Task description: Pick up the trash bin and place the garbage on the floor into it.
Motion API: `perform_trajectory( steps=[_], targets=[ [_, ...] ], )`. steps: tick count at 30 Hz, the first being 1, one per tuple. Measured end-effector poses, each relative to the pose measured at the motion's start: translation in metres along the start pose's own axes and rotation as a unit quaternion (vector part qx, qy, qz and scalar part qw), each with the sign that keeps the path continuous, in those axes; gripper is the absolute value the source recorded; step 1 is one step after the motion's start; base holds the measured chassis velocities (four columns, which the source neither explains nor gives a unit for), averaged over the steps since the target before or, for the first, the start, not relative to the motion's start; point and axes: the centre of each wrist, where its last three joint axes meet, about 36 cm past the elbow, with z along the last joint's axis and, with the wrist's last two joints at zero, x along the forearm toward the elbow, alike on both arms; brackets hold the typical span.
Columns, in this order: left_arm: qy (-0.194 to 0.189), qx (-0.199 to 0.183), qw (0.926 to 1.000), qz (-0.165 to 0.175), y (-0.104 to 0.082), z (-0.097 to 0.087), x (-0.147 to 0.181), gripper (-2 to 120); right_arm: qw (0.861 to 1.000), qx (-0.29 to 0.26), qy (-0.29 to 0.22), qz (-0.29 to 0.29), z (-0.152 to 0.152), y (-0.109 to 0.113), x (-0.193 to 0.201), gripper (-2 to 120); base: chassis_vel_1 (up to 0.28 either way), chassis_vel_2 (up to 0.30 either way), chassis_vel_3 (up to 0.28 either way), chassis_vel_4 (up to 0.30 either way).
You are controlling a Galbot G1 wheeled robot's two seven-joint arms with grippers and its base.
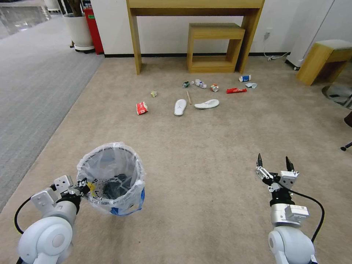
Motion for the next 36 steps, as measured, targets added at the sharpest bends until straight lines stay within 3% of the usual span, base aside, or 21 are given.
perform_trajectory(
  steps=[36],
  targets=[
    [-0.002, -0.001, 1.0000, -0.002, 0.0010, 0.0018, -0.0012, 1, 1.000, -0.004, -0.001, -0.004, 0.0004, 0.0051, -0.0011, 92, -0.039, 0.039, 0.038, -0.040]
  ],
)
